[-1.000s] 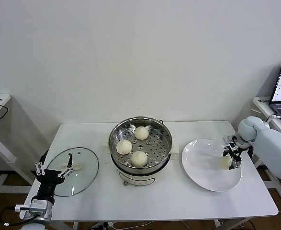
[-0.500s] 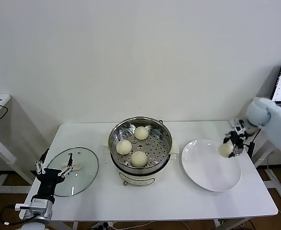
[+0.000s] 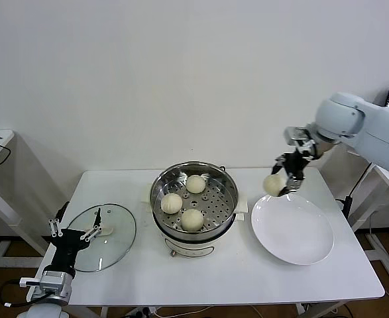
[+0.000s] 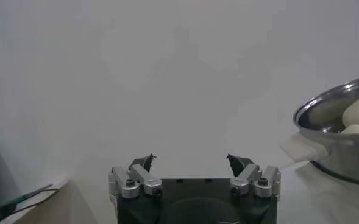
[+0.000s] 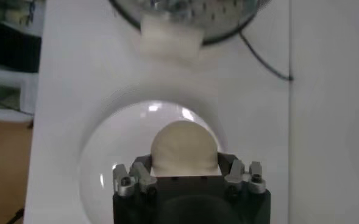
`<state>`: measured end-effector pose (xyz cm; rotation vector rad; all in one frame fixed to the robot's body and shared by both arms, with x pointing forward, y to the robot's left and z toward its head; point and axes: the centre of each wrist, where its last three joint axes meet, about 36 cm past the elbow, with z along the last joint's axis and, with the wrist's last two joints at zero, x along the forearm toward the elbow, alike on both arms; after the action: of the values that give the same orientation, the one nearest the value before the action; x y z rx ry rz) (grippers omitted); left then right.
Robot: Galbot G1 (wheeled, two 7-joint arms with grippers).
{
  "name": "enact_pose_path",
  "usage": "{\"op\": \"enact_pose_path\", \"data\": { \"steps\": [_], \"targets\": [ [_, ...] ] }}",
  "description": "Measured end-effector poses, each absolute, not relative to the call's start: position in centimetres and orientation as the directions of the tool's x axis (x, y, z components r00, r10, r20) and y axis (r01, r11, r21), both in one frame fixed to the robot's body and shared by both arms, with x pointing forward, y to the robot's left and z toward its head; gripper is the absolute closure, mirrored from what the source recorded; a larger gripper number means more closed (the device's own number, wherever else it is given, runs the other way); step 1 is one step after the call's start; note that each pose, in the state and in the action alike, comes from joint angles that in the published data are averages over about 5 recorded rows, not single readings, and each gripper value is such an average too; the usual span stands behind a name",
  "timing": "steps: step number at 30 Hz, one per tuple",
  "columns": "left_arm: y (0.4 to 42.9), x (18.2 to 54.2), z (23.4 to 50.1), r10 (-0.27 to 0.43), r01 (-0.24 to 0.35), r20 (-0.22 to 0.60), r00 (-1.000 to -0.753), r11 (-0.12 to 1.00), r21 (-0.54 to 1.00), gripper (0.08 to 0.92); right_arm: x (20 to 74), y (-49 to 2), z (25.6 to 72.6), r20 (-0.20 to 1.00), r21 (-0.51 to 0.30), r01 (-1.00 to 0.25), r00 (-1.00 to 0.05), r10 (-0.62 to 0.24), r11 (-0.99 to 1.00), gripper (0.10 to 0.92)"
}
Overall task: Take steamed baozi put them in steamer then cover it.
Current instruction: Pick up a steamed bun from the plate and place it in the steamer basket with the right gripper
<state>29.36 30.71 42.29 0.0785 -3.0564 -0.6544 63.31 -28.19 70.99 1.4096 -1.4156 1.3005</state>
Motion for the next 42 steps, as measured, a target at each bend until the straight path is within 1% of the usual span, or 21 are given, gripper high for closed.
{"op": "enact_pose_path", "data": {
  "steps": [4, 9, 19, 23, 30, 42],
  "targets": [
    [30.9, 29.4, 42.2, -0.055, -0.048, 0.007, -0.998, 0.911, 0.409, 0.177, 63.4, -24.0, 72.0, 0.966, -0.135, -0.979, -0.095, -0.241, -0.156, 0.318],
    [31.3, 29.4, 42.1, -0.061, -0.051, 0.012, -0.998, 0.911, 0.41, 0.177, 63.9, -19.2, 72.0, 0.971, -0.113, -0.973, -0.064, -0.231, -0.202, 0.316],
    [32.0, 29.6, 41.9, -0.075, -0.062, 0.017, -0.997, 0.91, 0.41, 0.177, 66.3, -12.6, 69.1, 0.981, -0.073, -0.966, -0.025, -0.19, -0.25, 0.31],
    [32.3, 29.8, 41.8, -0.079, -0.065, 0.019, -0.997, 0.909, 0.411, 0.177, 67.1, -11.0, 67.2, 0.986, -0.056, -0.964, -0.012, -0.168, -0.259, 0.31],
    [32.4, 29.9, 41.6, -0.082, -0.065, 0.024, -0.996, 0.911, 0.407, 0.177, 68.1, -10.0, 64.1, 0.992, -0.034, -0.965, 0.0, -0.128, -0.26, 0.31],
    [32.3, 29.8, 41.6, -0.082, -0.064, 0.028, -0.996, 0.912, 0.404, 0.177, 68.9, -8.9, 61.4, 0.994, -0.022, -0.966, 0.006, -0.105, -0.256, 0.31]
  ]
}}
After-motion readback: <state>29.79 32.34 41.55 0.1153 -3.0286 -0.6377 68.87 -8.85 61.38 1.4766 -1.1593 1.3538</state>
